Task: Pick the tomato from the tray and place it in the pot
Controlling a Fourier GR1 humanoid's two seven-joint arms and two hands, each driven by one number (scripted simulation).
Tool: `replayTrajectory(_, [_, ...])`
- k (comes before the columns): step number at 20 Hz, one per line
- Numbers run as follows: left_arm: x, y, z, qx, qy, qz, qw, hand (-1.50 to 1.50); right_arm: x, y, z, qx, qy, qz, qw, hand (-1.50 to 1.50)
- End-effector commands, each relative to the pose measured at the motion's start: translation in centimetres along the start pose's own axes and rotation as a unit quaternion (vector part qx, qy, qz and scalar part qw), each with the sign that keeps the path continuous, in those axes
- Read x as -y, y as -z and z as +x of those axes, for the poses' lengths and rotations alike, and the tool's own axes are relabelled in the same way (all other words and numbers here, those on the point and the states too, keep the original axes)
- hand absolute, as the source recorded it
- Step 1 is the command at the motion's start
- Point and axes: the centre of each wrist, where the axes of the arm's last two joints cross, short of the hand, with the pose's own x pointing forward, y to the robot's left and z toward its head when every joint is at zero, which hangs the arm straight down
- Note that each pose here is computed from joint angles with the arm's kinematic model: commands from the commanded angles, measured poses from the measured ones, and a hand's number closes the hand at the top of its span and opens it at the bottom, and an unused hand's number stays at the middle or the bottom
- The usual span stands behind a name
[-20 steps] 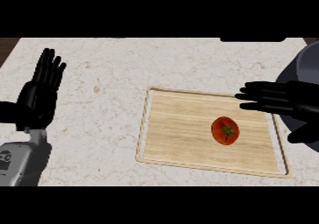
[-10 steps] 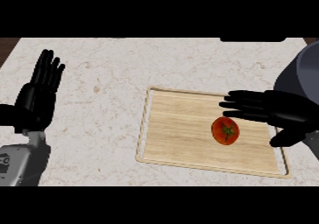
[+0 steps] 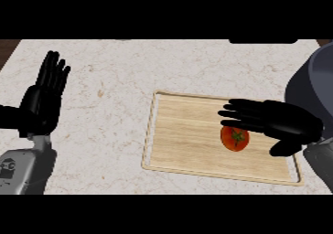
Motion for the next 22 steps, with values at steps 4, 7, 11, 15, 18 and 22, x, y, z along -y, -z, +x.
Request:
replayTrajectory(4, [-0.3,0.3,-1.4,-0.006,0.005,-0.006,1.0000,0.00,-1.9,0.4,-0.4,-0.016,0.006,0.019,1.000,-1.50])
replayTrajectory(7, [1.7,-0.1,1.4,-0.005,-0.004,0.002,1.0000,0.00,-4.1,4.3,0.8,-0.005,0.003,0.005,1.000,-1.50])
replayTrajectory(11, [0.2,-0.5,1.4,0.000,0.000,-0.004,1.0000,0.00,-3.4,1.5,-1.6,-0.001,-0.004,0.013,1.000,-1.50])
replayTrajectory(15, [-0.3,-0.6,0.2,-0.007,-0.002,0.000,1.0000,0.00,-5.2,4.6,-0.7,0.007,0.011,0.021,1.000,-1.50])
replayTrajectory(18, [0.5,0.0,0.2,0.002,0.000,0.011,0.9999,0.00,-6.7,6.0,0.5,0.046,-0.006,0.042,0.998,1.50])
replayTrajectory(22, [0.2,0.5,0.3,0.003,0.001,0.005,1.0000,0.00,-9.2,5.5,2.6,0.099,-0.033,0.013,0.994,1.50])
